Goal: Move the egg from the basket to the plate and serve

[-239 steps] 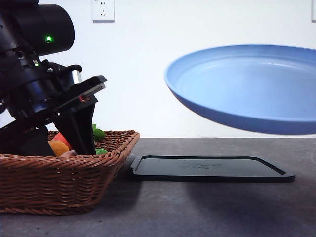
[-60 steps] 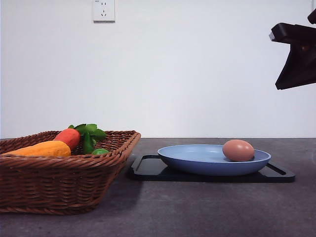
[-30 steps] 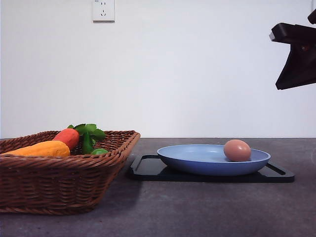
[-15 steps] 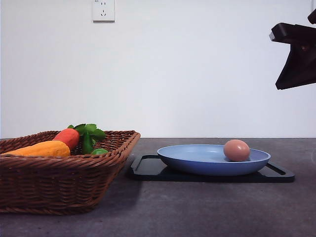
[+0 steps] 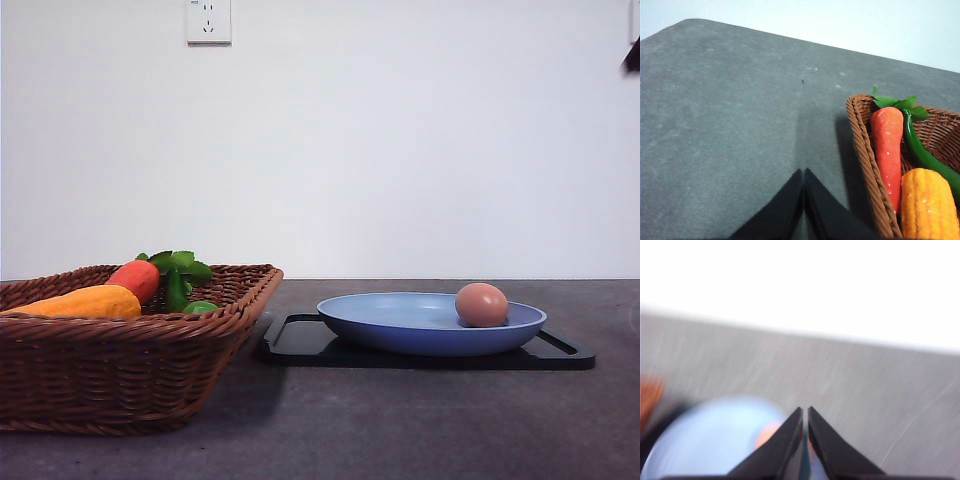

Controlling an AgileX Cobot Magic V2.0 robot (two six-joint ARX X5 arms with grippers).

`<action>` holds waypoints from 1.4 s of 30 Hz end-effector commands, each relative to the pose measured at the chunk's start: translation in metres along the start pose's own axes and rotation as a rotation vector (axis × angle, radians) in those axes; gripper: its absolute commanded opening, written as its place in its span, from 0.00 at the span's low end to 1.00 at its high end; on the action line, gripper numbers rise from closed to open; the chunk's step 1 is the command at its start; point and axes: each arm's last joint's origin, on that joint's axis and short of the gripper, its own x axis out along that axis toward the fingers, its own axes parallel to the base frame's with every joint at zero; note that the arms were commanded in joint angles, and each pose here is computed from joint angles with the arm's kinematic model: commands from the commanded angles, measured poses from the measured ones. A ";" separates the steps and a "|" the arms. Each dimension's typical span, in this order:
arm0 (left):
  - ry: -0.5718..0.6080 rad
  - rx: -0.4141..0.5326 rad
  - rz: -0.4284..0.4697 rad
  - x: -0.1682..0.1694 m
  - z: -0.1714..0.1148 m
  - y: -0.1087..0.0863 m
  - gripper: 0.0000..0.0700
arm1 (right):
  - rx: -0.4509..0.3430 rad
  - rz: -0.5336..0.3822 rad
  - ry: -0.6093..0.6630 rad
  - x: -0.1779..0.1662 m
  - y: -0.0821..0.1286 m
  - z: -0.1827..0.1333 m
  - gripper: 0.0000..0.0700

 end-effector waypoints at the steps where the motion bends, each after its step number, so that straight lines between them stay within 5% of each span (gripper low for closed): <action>1: 0.040 -0.002 0.006 0.002 -0.009 0.002 0.00 | -0.015 -0.033 -0.044 -0.005 -0.005 -0.007 0.00; 5: 0.041 -0.002 0.006 0.002 -0.009 0.002 0.00 | -0.004 -0.096 -0.122 -0.015 -0.019 -0.028 0.00; 16: 0.040 -0.002 0.006 0.002 -0.009 0.002 0.00 | 0.012 -0.050 -0.124 -0.023 -0.036 -0.076 0.00; 27: 0.040 -0.002 0.006 0.002 -0.009 0.002 0.00 | 0.081 -0.057 0.135 -0.026 -0.037 -0.102 0.00; 42: 0.040 -0.002 0.006 0.002 -0.009 0.002 0.00 | 0.075 -0.061 0.057 -0.026 -0.037 -0.094 0.00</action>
